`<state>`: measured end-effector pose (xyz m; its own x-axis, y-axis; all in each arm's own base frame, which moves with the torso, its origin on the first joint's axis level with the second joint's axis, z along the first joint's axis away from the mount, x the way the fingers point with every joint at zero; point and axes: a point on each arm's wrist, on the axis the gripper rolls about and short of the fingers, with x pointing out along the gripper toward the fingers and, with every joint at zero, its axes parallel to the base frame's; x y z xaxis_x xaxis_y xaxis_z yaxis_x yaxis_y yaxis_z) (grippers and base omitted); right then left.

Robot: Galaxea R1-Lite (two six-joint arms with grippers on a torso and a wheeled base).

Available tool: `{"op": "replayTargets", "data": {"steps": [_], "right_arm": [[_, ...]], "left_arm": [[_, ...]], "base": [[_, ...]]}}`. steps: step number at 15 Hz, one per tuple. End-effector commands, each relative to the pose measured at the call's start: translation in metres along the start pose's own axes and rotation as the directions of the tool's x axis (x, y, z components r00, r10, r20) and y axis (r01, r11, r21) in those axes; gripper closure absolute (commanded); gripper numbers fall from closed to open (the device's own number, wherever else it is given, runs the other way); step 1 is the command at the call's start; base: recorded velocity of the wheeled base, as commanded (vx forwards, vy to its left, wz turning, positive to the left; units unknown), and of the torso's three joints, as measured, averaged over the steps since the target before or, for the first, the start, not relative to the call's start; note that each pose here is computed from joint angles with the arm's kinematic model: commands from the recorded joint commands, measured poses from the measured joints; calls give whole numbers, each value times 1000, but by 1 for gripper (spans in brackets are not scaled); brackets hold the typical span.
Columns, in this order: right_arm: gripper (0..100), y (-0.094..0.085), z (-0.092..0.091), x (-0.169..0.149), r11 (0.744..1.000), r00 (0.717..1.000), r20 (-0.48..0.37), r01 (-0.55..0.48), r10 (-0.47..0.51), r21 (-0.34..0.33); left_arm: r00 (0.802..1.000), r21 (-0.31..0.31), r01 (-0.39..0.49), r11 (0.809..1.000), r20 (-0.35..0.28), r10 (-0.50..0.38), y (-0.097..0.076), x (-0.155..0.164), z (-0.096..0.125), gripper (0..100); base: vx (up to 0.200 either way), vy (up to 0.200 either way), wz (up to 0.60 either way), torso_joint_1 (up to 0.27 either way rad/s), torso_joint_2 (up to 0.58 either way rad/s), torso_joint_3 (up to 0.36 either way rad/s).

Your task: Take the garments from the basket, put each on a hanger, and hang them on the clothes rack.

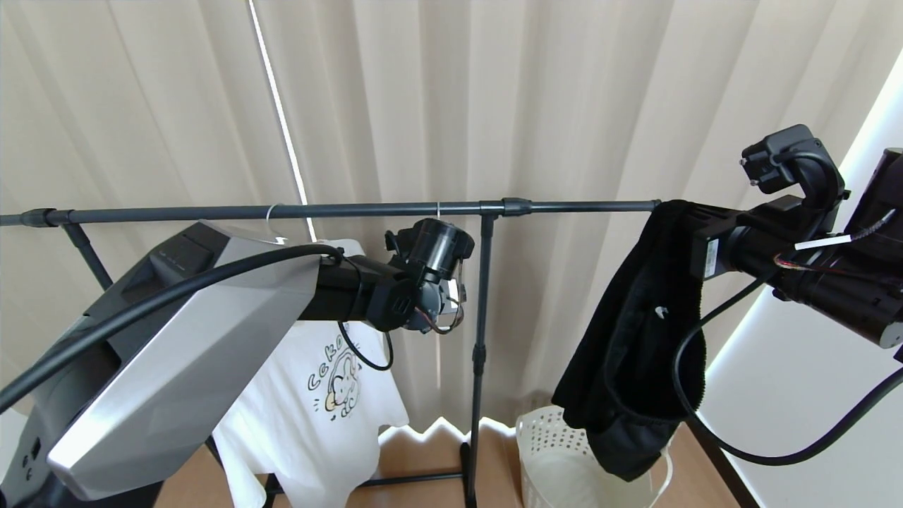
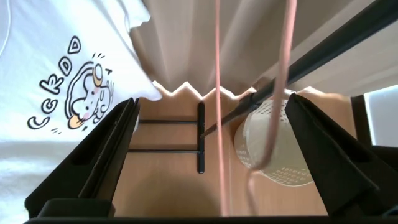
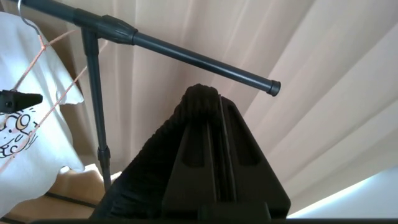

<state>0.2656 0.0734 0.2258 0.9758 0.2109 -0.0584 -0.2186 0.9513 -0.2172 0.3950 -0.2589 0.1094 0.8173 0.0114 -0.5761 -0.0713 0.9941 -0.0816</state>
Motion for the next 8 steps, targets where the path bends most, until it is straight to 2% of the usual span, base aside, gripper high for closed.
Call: {"op": "replayTargets", "data": {"steps": [1,5,8], "right_arm": [[100,-1,2,-2,1000,1000,8,1,-1,0],[100,-1,2,-2,1000,1000,9,2,-2,0],[100,-1,4,-4,1000,1000,14,3,-3,0]], "left_arm": [[1000,13,-13,1000,-19,13,2,-2,0,0],[996,61,-31,998,-78,36,1,5,-21,0],[996,69,-21,997,-81,27,-4,2,-24,0]], "base": [[0,0,0,0,0,0],[0,0,0,0,0,0],[0,0,0,0,0,0]]}}
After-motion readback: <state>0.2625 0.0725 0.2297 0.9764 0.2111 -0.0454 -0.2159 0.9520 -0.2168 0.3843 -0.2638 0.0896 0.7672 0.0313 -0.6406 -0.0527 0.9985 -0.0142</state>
